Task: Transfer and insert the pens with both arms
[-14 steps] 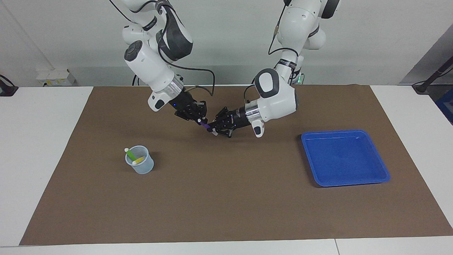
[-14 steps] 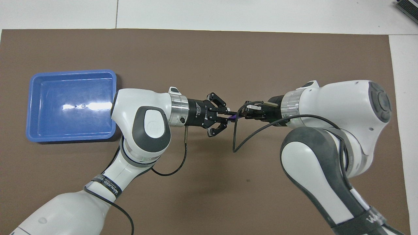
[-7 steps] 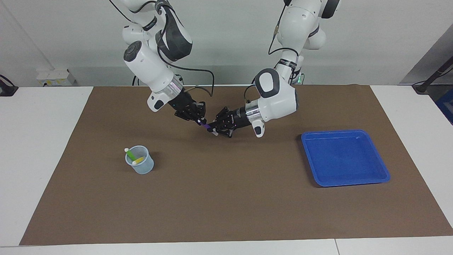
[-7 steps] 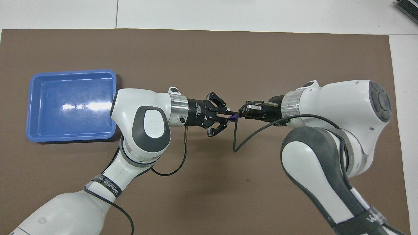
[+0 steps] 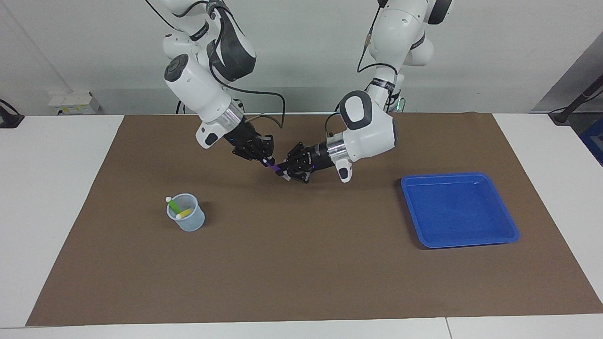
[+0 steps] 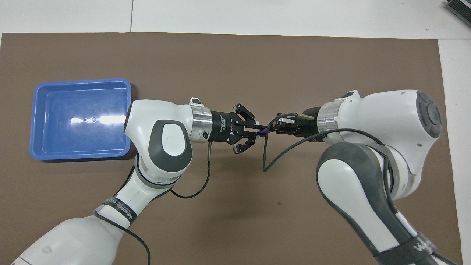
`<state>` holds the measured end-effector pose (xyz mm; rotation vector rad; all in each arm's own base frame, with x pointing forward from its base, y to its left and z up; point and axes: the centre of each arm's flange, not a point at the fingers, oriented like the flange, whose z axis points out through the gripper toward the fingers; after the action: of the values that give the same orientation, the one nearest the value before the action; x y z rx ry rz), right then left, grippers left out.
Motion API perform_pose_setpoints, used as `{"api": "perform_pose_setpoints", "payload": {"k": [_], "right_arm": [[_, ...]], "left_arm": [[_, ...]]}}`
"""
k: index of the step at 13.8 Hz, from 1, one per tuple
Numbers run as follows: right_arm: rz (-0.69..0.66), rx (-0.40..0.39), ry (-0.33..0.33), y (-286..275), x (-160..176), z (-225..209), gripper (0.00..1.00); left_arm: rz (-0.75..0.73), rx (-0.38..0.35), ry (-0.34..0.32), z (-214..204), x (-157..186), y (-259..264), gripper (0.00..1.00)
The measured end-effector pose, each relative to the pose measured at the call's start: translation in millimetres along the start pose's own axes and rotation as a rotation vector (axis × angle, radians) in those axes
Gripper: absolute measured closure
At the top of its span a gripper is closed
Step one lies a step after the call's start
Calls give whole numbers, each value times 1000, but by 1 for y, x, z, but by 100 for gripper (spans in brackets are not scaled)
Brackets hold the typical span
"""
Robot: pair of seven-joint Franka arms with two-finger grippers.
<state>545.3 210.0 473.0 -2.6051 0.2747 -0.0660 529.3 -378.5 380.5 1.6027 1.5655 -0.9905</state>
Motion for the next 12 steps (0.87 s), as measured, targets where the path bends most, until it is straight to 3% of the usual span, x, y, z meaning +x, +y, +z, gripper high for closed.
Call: {"api": "perform_pose_setpoints", "payload": {"k": [2,10,12], "right_arm": [[-1,2,3,-1,1,-2,82],[3,1,10,1,4,-5,82],[-21,-33,21,4,6,-6,82]], "left_arm": [[10,-10,2,-1,-4,0,79],[65,-53,13,-11,-30,-5,0],[119,-47,67,-17,-30,-3,0]]}}
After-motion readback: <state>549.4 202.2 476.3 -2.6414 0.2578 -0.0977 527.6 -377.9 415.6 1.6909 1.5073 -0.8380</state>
